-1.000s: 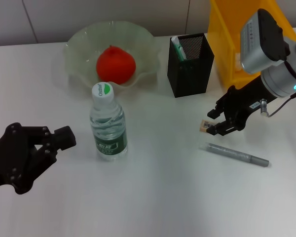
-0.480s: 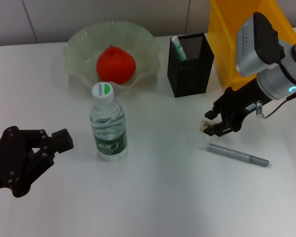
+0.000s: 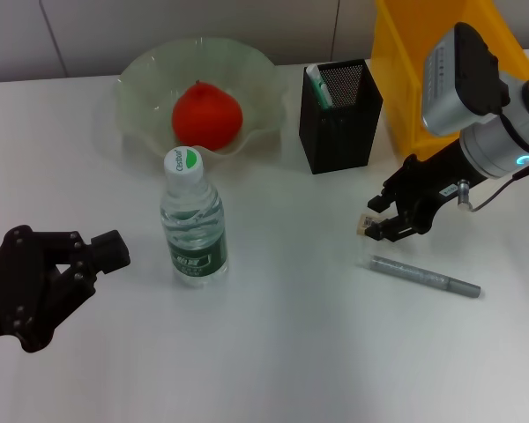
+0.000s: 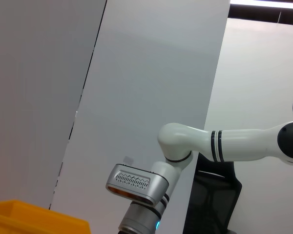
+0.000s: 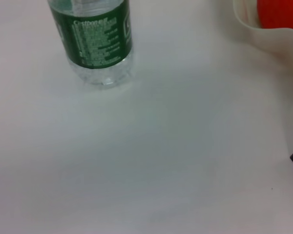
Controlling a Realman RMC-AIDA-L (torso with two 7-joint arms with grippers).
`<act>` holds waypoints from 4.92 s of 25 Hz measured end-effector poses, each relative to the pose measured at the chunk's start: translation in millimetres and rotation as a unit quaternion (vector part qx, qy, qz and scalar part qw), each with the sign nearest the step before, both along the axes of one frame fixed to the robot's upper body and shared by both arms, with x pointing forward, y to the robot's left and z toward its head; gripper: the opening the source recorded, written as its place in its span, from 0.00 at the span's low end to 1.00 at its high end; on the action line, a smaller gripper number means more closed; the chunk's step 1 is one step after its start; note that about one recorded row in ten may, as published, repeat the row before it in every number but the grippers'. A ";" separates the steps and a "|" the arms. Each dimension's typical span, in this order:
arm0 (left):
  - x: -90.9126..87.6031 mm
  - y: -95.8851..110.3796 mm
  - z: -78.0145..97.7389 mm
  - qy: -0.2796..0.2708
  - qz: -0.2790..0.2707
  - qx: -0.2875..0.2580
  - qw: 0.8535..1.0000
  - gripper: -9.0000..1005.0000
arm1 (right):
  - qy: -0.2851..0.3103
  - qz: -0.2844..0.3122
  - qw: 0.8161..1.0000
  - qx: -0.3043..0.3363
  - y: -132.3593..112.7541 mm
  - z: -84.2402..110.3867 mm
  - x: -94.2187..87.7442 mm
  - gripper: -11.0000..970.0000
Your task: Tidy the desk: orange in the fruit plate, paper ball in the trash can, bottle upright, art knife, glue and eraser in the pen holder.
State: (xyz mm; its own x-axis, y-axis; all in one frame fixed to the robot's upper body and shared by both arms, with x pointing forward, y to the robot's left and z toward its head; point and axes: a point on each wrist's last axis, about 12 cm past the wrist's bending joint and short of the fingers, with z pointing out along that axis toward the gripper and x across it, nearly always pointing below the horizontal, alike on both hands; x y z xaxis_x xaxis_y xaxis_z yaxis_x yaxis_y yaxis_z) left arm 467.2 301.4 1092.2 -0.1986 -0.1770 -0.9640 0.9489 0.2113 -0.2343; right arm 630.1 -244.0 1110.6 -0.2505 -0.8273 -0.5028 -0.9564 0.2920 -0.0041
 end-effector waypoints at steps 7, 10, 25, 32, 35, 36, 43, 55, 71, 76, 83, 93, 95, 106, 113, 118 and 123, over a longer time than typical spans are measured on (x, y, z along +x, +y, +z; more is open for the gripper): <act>-1.3 0.7 -0.7 0.001 0.002 0.000 1.000 0.04 | 0.006 0.000 1.000 -0.002 1.5 -3.2 -1.2 0.44; -1.6 0.9 -0.9 0.001 0.002 0.000 1.000 0.04 | 0.007 0.001 1.000 -0.003 2.5 -4.3 -1.5 0.44; -2.8 1.9 -1.5 -0.001 0.004 0.001 1.000 0.04 | 0.008 -0.006 1.000 -0.006 2.4 -7.0 -1.3 0.41; -4.4 3.0 -2.5 -0.001 0.006 0.002 1.000 0.04 | 0.009 -0.007 1.000 -0.006 1.8 -7.9 -2.0 0.39; -5.3 3.4 -3.0 0.001 0.007 0.002 1.000 0.04 | 0.009 -0.008 1.000 -0.006 1.7 -8.0 -2.0 0.38; -5.7 3.6 -3.2 0.001 0.008 0.002 1.000 0.04 | 0.009 -0.008 1.000 -0.006 1.6 -8.1 -1.9 0.38; -6.5 4.0 -3.5 0.002 0.008 0.001 1.000 0.04 | 0.005 -0.012 1.000 -0.007 2.3 -9.7 -1.8 0.37; -6.2 5.8 -2.7 0.001 0.008 0.003 1.000 0.04 | 0.001 -0.032 0.999 -0.005 1.5 -7.2 0.7 0.26; -3.2 8.5 0.2 -0.002 0.006 0.007 1.000 0.04 | -0.067 -0.029 0.997 0.029 7.8 74.6 -20.4 0.26; -3.8 9.2 0.5 -0.004 0.009 0.004 1.000 0.04 | -0.113 -0.038 0.992 0.039 7.1 96.4 -18.7 0.26; -5.7 10.3 -0.2 -0.003 0.012 0.002 1.000 0.04 | -0.177 -0.068 0.980 0.064 2.7 111.6 -5.2 0.26; -6.3 10.8 -0.7 -0.003 0.013 0.003 1.000 0.04 | -0.176 -0.103 0.974 0.095 -9.7 103.2 27.0 0.27; -6.5 10.9 -0.9 -0.002 0.014 0.003 1.000 0.04 | -0.171 -0.105 0.975 0.096 -11.0 100.2 29.5 0.27; -6.9 11.5 -1.7 -0.001 0.017 0.005 1.000 0.04 | -0.141 -0.113 0.979 0.096 -11.1 78.7 41.3 0.27; -6.7 11.5 -1.7 -0.001 0.017 0.005 1.000 0.04 | -0.132 -0.113 0.980 0.094 -8.4 73.5 42.6 0.27; -6.9 11.6 -1.8 -0.001 0.017 0.005 1.000 0.04 | -0.130 -0.110 0.981 0.090 -9.9 74.2 42.7 0.27; -7.1 11.8 -1.9 -0.001 0.018 0.005 1.000 0.04 | -0.132 -0.113 0.981 0.088 -10.9 74.6 43.6 0.27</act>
